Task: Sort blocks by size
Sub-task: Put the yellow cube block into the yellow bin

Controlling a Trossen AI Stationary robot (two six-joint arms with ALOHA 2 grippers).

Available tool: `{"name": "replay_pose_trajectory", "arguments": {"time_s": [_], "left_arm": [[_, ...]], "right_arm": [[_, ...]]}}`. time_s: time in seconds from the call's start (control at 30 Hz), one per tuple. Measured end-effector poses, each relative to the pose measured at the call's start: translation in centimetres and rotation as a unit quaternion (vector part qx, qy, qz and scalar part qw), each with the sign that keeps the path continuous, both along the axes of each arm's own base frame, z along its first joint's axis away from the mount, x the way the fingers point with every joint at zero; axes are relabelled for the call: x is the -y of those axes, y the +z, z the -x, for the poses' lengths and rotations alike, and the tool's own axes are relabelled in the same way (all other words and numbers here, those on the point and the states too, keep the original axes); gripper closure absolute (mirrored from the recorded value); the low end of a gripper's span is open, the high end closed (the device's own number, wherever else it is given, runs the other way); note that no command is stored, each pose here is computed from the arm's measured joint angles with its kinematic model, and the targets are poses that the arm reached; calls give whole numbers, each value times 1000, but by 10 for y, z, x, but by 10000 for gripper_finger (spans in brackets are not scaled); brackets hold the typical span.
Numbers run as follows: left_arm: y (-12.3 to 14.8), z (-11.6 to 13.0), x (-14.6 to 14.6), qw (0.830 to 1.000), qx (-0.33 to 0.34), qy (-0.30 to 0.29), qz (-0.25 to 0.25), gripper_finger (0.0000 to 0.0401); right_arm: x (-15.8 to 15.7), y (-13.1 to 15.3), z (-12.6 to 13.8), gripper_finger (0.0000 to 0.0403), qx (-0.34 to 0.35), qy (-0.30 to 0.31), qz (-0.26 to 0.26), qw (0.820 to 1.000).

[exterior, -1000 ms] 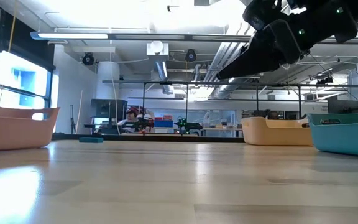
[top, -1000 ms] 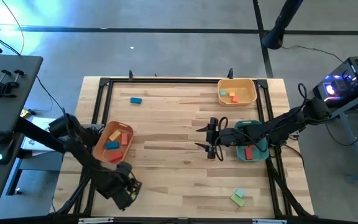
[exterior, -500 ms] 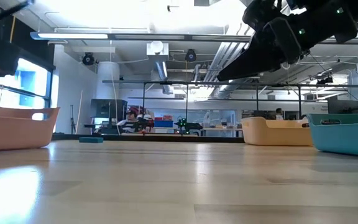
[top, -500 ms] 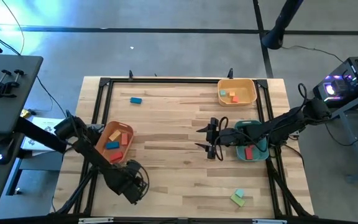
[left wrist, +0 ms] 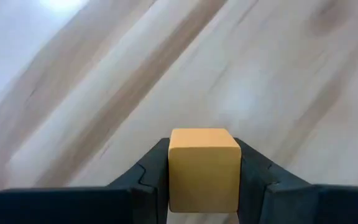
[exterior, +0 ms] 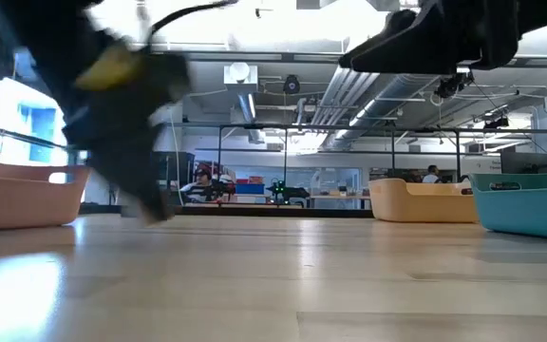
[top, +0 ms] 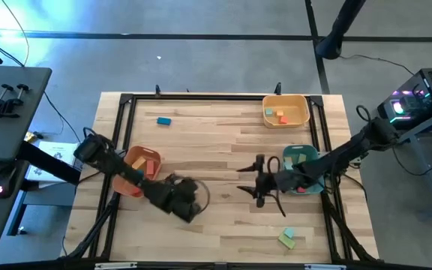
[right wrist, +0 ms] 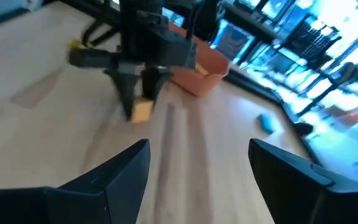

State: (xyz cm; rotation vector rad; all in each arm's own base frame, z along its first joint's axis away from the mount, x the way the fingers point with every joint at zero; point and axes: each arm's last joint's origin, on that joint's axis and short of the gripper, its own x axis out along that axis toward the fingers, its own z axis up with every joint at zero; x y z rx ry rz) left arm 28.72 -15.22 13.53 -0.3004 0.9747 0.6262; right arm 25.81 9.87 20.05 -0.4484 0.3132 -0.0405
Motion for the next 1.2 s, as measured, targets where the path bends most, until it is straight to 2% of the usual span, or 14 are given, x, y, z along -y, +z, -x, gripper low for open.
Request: {"name": "replay_pose_trajectory", "arguments": {"time_s": [0.1,0.17,0.3,0.37,0.53,0.63,0.73,0.83,0.93,1.0,1.1,1.2], "left_arm": [[9,-31,-16,996,68,-57,-2,302],[16,-52,-31,988,119,-93,-8,302],[37,-85,-56,956,235,-177,3,303],[44,-93,-66,941,272,-202,8,303],[57,-104,-85,909,339,-241,15,303],[56,-98,-102,871,422,-251,23,303],[45,-78,-120,828,505,-240,43,303],[37,-57,-130,791,571,-215,47,303],[35,-46,-130,756,617,-216,42,303],[35,-46,-128,742,630,-224,43,303],[30,-51,-124,743,626,-231,49,303],[29,-57,-120,740,627,-238,51,303]], "right_arm": [[-8,1,4,133,6,2,32,999],[-12,2,4,133,8,34,41,999],[-22,3,6,133,-18,107,112,988],[-29,7,8,133,-29,103,164,981],[-45,21,13,133,-42,38,284,957],[-48,26,16,133,-44,-9,314,948],[-50,26,20,133,-46,-49,329,942],[-52,27,21,133,-44,-49,335,940],[-48,30,14,133,-29,-33,327,944],[-43,32,6,133,-12,-43,322,946],[-36,34,-5,133,12,-55,324,944],[-32,30,-13,133,14,-15,347,937]]}}
